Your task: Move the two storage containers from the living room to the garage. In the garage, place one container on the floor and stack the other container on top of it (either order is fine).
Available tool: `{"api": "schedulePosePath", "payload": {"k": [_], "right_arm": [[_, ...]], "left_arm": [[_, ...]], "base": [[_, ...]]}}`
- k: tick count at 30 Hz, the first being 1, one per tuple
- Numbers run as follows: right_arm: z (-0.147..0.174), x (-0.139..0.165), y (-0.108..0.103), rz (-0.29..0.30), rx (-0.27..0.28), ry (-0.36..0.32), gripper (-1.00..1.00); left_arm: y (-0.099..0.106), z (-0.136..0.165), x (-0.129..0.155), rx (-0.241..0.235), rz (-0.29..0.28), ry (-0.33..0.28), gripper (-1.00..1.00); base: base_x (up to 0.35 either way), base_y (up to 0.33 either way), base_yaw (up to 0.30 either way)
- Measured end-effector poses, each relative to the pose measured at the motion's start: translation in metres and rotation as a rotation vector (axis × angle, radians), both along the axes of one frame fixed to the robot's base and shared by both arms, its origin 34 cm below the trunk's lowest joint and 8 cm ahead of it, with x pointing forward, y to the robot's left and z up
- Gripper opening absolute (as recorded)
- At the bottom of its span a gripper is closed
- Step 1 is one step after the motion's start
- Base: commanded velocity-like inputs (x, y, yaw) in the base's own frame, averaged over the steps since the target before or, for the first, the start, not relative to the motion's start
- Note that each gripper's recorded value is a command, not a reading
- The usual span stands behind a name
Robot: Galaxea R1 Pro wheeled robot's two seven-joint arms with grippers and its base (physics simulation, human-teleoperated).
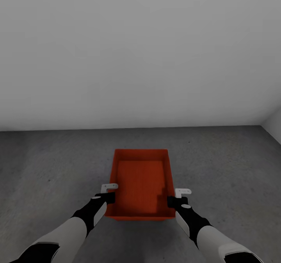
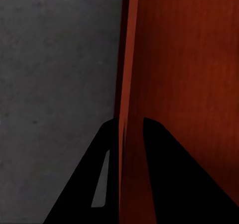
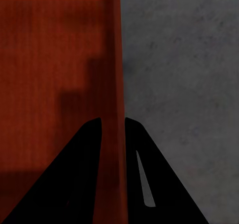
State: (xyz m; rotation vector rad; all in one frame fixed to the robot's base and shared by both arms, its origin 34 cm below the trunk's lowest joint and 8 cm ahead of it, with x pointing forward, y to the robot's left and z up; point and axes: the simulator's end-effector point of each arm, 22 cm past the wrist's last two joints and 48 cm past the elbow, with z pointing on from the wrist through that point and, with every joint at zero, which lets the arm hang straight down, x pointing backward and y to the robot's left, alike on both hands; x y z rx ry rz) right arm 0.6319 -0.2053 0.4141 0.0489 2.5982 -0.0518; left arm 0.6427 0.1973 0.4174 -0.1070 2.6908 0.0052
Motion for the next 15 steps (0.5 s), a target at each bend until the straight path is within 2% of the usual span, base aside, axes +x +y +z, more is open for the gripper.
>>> {"api": "schedulePosePath", "payload": {"k": [15], "right_arm": [[-0.0017,-0.0019,-0.0003,-0.007,0.003,-0.007,-1.0]], "left_arm": [[-0.0004,0.0003,0.0004,0.003,-0.004,-0.002,-1.0]], "base": [[0.0,0.0,0.0]]}}
